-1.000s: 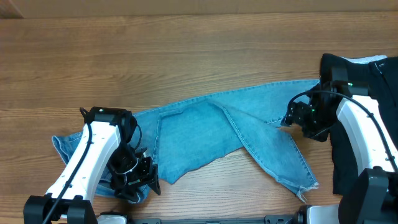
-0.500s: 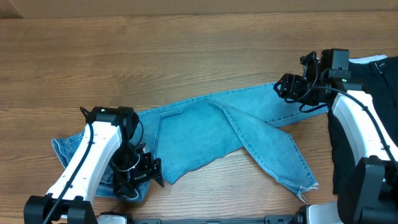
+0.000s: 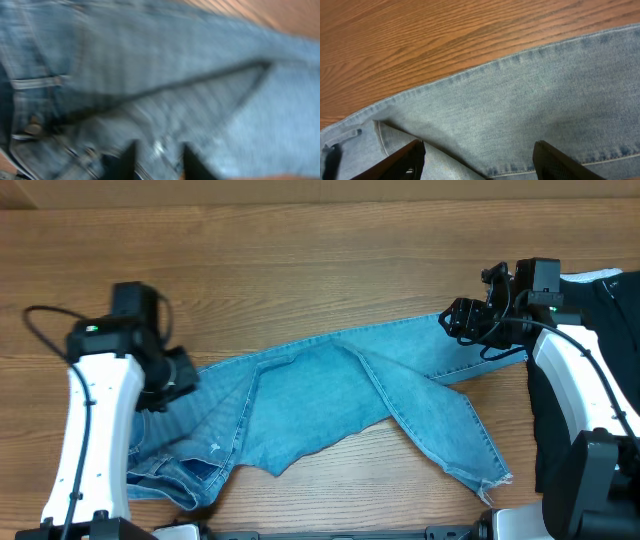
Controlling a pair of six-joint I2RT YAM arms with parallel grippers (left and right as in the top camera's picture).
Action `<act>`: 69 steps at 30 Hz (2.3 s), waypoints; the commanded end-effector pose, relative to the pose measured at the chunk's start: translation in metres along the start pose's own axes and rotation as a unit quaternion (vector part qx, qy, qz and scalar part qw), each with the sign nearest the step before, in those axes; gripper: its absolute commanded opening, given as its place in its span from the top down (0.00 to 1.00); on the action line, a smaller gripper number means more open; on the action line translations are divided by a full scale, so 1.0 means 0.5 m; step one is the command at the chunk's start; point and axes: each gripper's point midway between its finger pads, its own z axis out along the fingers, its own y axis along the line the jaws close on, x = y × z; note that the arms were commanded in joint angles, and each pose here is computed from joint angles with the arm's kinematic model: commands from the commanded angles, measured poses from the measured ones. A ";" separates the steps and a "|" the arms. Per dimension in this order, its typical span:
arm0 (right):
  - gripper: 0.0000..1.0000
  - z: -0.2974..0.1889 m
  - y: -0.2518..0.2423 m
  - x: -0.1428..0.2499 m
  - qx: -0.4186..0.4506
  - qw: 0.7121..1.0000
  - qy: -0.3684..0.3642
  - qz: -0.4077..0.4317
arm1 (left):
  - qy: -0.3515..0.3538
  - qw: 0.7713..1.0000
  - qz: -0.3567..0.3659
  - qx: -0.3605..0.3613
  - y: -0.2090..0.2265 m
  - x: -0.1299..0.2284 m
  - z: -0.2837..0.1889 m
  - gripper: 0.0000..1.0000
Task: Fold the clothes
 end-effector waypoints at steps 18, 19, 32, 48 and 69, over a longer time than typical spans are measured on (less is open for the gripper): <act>0.27 -0.003 0.005 0.008 -0.003 1.000 0.014 -0.012 | -0.003 0.961 -0.278 0.007 0.355 -0.173 0.164 0.47; 0.27 -0.003 0.005 0.008 -0.003 1.000 0.014 -0.012 | -0.001 0.961 -0.277 0.010 0.353 -0.180 0.180 0.47; 0.26 -0.003 -0.003 0.016 0.008 1.000 0.021 -0.008 | 0.003 0.959 -0.281 0.045 0.337 -0.211 0.241 0.70; 0.96 0.119 -0.070 0.066 0.027 0.995 0.093 0.006 | 0.017 0.959 -0.282 0.032 0.342 -0.193 0.245 0.96; 0.83 0.217 -0.127 0.069 0.068 0.991 0.089 0.079 | -0.135 0.974 -0.151 0.100 0.170 -0.366 0.227 0.96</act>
